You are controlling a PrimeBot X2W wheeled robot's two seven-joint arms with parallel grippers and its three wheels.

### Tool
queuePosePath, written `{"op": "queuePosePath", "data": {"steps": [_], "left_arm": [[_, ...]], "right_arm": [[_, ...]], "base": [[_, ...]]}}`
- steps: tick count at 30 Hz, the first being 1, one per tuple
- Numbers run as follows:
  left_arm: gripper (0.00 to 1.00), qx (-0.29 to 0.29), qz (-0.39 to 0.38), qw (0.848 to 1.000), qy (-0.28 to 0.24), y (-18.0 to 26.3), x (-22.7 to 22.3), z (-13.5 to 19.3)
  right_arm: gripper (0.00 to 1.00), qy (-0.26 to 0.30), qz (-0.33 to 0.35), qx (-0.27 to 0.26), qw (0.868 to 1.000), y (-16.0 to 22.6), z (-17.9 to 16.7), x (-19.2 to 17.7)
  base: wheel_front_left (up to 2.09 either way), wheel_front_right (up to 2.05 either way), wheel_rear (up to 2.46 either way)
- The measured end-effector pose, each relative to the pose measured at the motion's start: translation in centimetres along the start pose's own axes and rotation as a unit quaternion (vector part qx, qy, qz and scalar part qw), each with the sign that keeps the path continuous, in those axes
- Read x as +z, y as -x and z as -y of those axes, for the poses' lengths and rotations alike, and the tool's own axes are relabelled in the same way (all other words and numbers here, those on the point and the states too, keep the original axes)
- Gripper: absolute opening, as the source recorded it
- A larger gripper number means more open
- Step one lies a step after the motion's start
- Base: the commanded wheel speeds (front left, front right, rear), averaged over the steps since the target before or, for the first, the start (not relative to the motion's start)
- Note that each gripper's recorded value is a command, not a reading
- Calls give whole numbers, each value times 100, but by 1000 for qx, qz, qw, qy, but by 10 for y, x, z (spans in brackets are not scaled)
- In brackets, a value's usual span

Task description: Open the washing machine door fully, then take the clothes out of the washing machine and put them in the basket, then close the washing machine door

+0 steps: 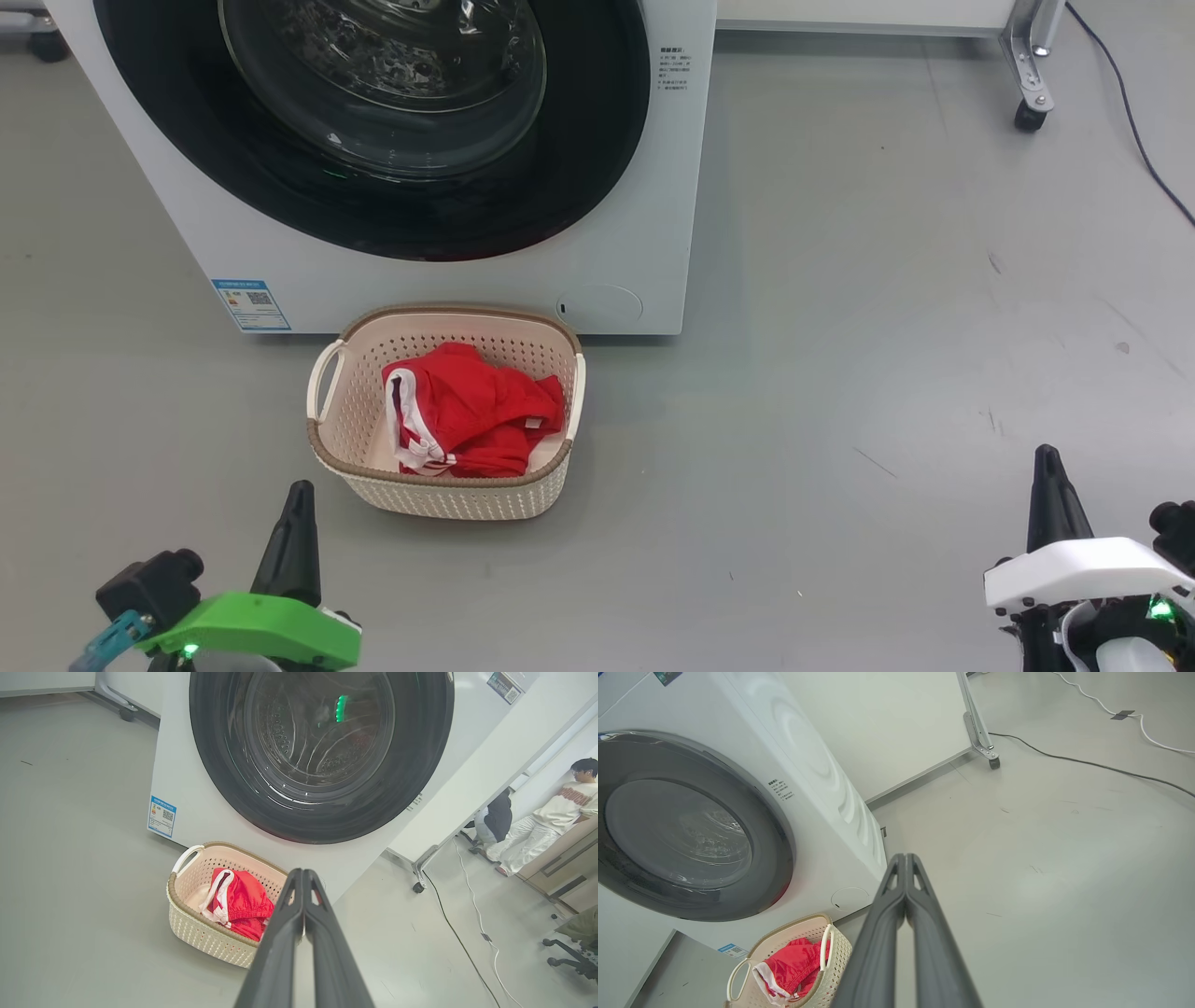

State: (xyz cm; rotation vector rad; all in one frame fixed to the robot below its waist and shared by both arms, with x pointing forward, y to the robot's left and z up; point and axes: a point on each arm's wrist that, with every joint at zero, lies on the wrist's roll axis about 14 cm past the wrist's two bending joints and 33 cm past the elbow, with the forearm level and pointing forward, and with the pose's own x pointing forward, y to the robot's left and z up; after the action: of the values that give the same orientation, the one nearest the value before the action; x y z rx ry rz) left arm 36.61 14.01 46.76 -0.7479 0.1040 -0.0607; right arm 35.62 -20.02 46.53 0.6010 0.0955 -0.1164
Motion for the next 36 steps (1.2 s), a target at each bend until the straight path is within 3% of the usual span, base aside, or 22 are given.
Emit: {"op": "queuePosePath", "data": {"steps": [17, 36], "left_arm": [[0, 21, 1, 995, 96, 0, 7, -11], [0, 35, 3, 977, 208, 1, 13, -20]], "right_arm": [[0, -113, -13, -9, 993, -4, 3, 0], [0, -239, -21, -7, 971, -9, 2, 1]], "base": [[0, 0, 0], [0, 0, 0]]}}
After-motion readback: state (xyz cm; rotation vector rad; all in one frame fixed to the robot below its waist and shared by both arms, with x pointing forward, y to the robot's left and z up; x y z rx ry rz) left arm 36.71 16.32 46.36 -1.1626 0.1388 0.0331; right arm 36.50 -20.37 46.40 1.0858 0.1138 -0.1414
